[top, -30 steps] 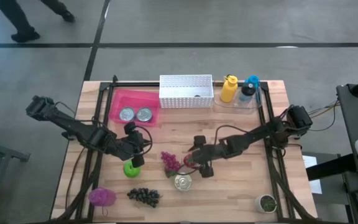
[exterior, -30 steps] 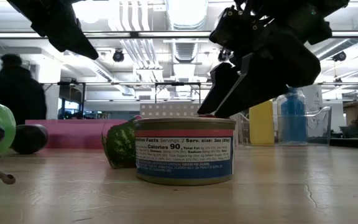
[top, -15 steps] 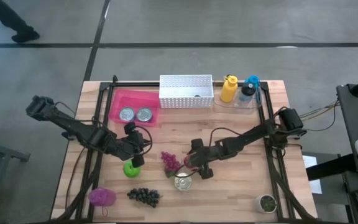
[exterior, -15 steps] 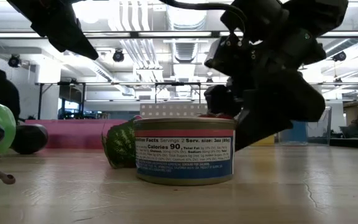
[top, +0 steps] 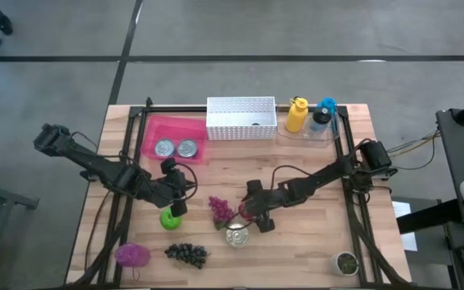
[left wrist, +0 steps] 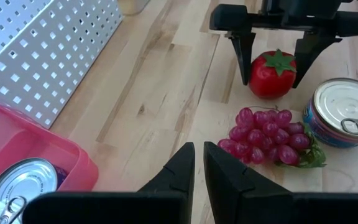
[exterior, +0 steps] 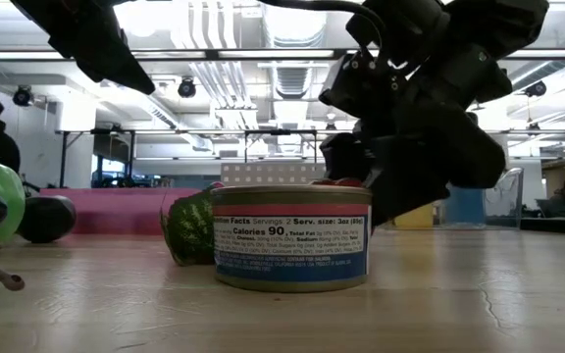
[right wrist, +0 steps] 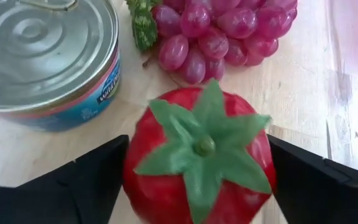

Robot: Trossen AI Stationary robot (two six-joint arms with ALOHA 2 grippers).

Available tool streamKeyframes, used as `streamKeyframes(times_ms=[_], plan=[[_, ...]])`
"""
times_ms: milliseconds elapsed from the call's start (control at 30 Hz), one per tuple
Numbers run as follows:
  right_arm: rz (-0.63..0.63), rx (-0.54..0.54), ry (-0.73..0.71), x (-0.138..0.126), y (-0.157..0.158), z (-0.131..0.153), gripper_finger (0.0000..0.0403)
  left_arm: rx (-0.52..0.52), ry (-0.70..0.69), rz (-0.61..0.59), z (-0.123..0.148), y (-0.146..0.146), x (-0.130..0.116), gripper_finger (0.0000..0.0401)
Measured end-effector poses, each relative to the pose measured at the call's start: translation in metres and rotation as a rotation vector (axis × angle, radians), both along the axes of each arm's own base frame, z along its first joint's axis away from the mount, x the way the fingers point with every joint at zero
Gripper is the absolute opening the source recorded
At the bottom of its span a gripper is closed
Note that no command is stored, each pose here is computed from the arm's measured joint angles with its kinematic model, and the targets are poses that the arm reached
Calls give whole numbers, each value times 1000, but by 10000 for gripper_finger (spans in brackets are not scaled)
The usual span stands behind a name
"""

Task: Pick & Place Food Item
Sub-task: Put the red tomato into the white bin

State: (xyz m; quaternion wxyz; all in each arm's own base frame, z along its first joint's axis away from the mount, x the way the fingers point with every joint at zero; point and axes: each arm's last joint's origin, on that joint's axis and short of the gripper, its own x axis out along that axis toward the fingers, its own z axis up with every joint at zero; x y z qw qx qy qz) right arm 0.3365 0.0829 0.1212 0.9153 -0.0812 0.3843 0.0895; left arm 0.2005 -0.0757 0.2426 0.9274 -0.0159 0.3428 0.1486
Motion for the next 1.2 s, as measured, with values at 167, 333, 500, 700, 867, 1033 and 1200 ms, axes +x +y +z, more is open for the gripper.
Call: streamKeyframes(times_ms=[167,333,500,700,867,1033,1200], plan=[[-22,21,0,0,0,0,282,0,0,0,0,0,0,39],[-63,52,1,0,0,0,254,0,0,0,0,0,0,39],[-101,89,2,1,1,1,268,0,0,0,0,0,0,39],[-150,132,-4,4,2,5,258,0,0,0,0,0,0,39],[-174,110,-28,6,6,9,253,0,0,0,0,0,0,39],[-210,136,-61,11,9,17,256,0,0,0,0,0,0,39],[-211,151,-95,15,11,32,255,0,0,0,0,0,0,39]])
